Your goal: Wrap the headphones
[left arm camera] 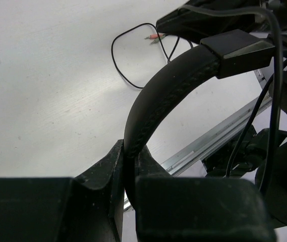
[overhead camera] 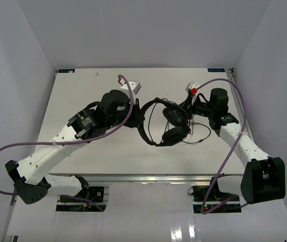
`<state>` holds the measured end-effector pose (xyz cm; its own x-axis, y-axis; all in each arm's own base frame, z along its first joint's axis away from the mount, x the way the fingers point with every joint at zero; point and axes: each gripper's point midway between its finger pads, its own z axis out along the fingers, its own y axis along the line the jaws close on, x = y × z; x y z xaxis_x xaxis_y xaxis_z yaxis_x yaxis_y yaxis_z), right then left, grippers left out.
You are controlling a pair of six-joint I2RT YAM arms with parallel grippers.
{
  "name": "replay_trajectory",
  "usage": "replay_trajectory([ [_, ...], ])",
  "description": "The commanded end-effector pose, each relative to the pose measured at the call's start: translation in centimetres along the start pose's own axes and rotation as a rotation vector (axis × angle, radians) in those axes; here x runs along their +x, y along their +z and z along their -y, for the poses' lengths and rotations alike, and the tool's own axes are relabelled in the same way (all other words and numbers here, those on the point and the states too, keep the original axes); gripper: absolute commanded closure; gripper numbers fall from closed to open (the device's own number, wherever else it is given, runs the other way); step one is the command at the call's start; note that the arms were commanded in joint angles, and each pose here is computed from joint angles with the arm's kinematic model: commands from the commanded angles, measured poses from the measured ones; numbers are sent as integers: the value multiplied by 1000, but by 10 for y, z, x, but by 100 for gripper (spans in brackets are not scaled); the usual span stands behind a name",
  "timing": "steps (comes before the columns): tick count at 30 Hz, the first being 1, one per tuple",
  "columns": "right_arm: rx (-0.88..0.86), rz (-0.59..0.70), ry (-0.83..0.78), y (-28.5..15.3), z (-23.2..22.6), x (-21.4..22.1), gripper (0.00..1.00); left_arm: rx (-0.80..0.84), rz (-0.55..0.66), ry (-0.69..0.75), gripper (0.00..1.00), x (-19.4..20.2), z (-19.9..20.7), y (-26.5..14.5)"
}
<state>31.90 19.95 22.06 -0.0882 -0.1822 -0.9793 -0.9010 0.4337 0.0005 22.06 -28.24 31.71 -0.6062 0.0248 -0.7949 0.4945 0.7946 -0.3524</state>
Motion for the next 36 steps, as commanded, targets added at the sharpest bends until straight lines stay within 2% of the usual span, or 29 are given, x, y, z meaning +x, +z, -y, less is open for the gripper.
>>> replay_trajectory([
  [1,-81,130,40,-1,-18,-25,92,10,108,-87,100,-41,16,-7],
  [9,-183,155,163,7,-38,-4,92,-56,131,-121,100,-68,18,-3],
  [17,-240,191,153,3,-51,-7,92,-108,100,-120,100,-68,13,3],
  [36,-333,185,224,14,-67,4,87,-202,156,-153,100,-94,9,14],
])
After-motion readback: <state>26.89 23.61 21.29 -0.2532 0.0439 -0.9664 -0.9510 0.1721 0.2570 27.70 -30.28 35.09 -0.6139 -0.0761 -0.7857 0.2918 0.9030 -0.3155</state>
